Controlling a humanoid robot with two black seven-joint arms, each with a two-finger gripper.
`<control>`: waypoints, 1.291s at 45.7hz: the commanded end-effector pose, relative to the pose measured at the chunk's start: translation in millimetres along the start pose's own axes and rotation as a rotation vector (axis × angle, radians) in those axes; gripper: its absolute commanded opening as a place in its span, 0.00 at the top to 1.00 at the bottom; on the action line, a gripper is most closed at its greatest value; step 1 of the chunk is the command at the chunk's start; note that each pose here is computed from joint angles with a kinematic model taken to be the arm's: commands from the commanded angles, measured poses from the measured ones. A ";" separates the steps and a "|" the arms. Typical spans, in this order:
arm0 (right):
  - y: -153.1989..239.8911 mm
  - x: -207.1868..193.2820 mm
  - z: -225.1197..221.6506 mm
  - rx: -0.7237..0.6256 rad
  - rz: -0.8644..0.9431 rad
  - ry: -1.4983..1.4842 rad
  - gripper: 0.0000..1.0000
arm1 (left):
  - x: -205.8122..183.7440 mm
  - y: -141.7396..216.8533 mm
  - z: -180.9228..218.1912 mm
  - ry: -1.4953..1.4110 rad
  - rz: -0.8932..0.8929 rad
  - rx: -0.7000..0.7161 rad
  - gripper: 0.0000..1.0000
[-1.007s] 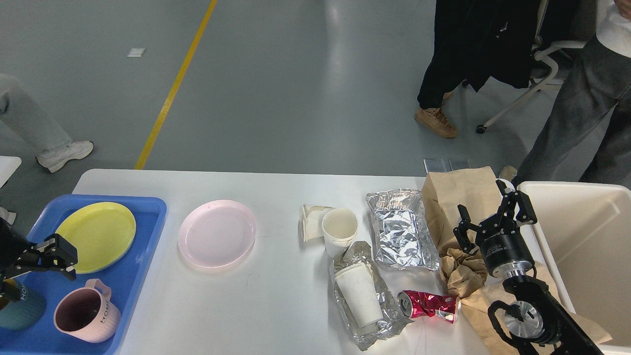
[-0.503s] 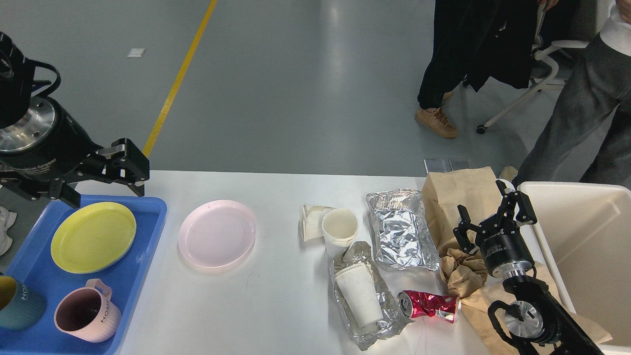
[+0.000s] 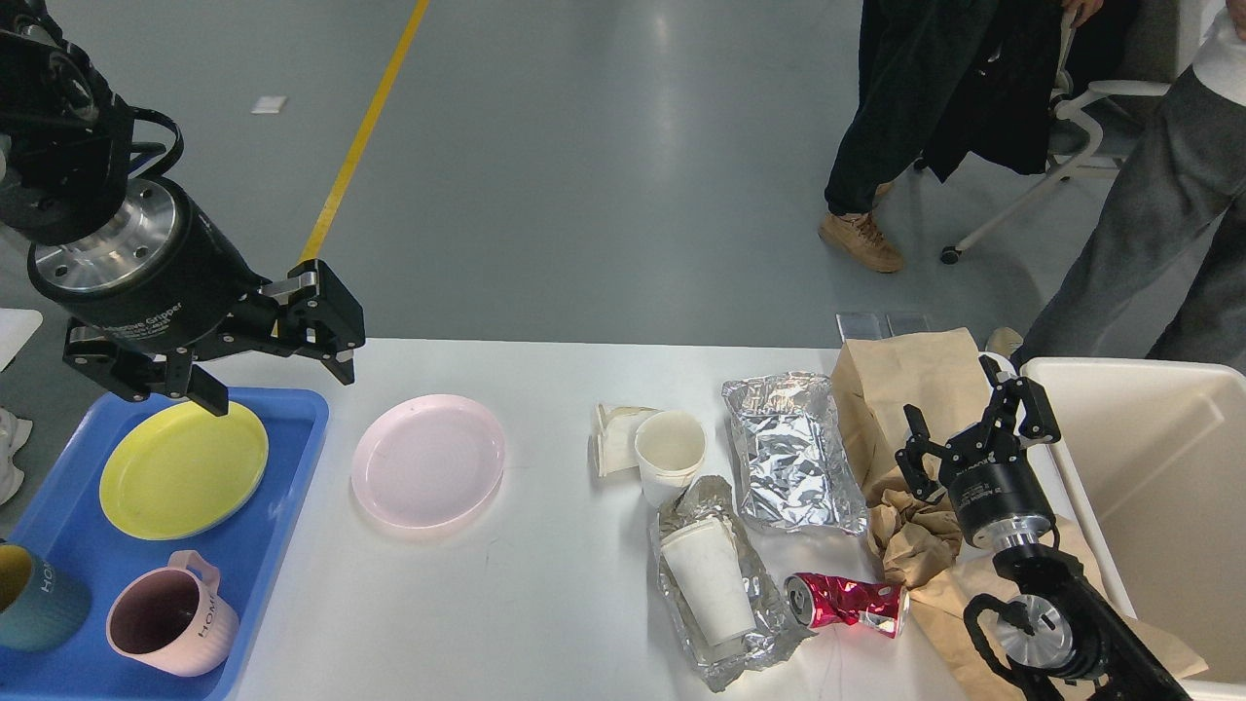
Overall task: Tidy desktop
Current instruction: 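Open the left gripper and raise it off the pink mug, then grasp the edge of the pink plate with the left gripper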
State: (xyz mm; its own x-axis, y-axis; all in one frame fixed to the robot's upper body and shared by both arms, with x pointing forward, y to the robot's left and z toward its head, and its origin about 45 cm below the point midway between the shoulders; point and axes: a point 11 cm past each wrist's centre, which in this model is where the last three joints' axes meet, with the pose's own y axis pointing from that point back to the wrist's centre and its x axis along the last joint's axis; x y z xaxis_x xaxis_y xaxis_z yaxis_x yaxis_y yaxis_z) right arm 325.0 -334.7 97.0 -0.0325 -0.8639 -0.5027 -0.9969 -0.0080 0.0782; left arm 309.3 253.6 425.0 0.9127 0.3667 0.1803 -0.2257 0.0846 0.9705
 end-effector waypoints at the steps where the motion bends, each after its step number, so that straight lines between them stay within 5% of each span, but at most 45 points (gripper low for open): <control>1: -0.1 0.0 -0.7 0.001 -0.001 0.001 0.00 | 10.6 -16.9 -6.1 0.056 -0.004 -0.084 0.10; 8: -0.1 0.0 -0.7 0.001 -0.001 0.001 0.00 | 22.0 -59.7 -13.8 0.184 -0.012 -0.192 0.10; 34: -0.1 0.0 -0.7 0.001 -0.001 0.000 0.00 | 3.1 -305.0 -73.4 0.626 0.082 -0.003 0.10; 59: -0.1 -0.5 -0.2 0.001 -0.001 0.000 0.00 | 4.5 -331.8 -115.2 0.706 0.149 0.023 0.06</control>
State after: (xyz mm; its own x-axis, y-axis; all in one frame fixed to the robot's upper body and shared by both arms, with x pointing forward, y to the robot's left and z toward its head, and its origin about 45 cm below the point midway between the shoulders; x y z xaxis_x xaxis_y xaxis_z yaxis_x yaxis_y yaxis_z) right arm 325.2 -334.4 97.5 -0.0311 -0.8634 -0.5036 -0.9970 -0.0087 0.0765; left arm 347.2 327.6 89.9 0.4537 0.8790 0.1469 -0.3004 -0.0043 0.9538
